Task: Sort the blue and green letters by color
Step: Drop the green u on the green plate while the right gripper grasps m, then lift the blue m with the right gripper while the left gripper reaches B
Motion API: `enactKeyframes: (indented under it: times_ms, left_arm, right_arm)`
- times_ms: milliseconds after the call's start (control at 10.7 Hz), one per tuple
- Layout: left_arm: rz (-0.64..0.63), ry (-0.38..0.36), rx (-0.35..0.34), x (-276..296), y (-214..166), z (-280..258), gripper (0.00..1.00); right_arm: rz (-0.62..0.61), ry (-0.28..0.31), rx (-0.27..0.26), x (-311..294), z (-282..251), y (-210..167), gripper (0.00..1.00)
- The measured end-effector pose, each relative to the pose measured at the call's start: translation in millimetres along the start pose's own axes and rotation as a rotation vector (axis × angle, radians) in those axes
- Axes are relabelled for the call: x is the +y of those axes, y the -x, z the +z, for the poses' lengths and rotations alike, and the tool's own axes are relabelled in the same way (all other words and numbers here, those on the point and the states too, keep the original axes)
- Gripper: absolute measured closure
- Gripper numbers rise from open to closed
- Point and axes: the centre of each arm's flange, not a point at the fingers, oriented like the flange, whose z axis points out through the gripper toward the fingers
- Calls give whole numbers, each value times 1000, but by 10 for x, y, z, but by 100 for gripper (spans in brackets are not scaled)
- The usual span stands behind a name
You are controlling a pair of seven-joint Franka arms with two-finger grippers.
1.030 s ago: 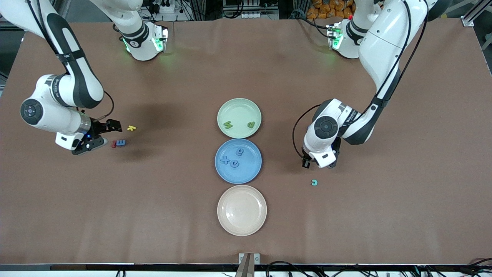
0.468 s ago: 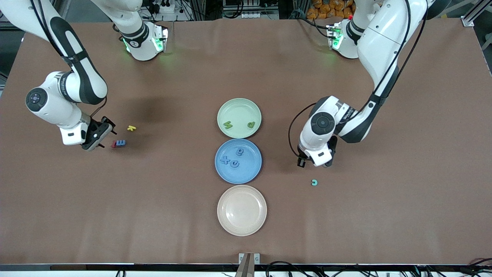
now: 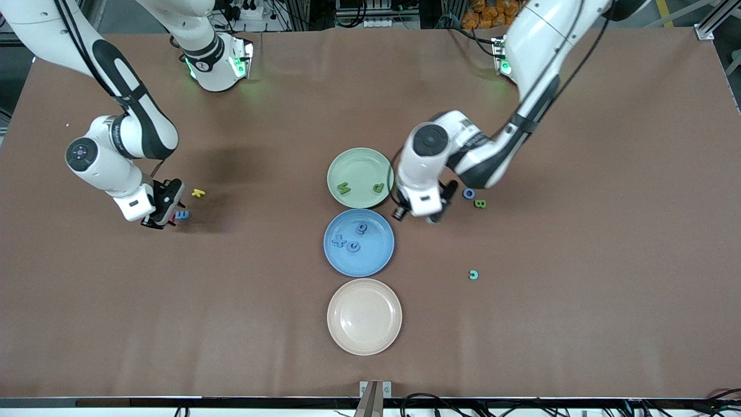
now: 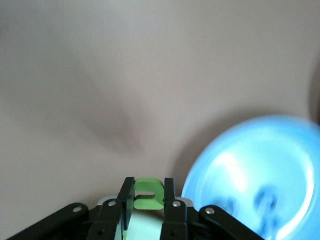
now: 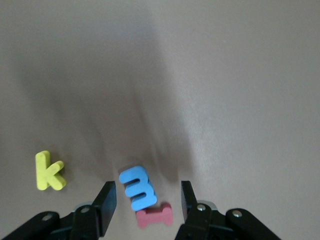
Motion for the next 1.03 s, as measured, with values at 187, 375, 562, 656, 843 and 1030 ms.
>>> enactKeyframes:
  times_ms: [187,375,562,656,843,1030]
  left_arm:
    - [96,-37,1,-215,743,70,72]
    - [158,-64,2,-431,1262,163,67]
    - [176,-86,9,-511,1365,249,43]
    - [170,-102,20,-513,1309,275,30]
    - [130,-106,32,-412,1034,258,5]
    - [44,-92,43,-199,386,173,0]
  right_arm:
    - [-65,26,-5,-10,93,-66,41]
    - [-79,37,3,-17,173,-81,41]
    - [-80,37,3,-17,175,-78,41]
    - [-79,37,2,-16,175,-73,41]
    - [-71,36,-1,-12,181,-25,41]
    - [-58,27,-8,-35,215,52,41]
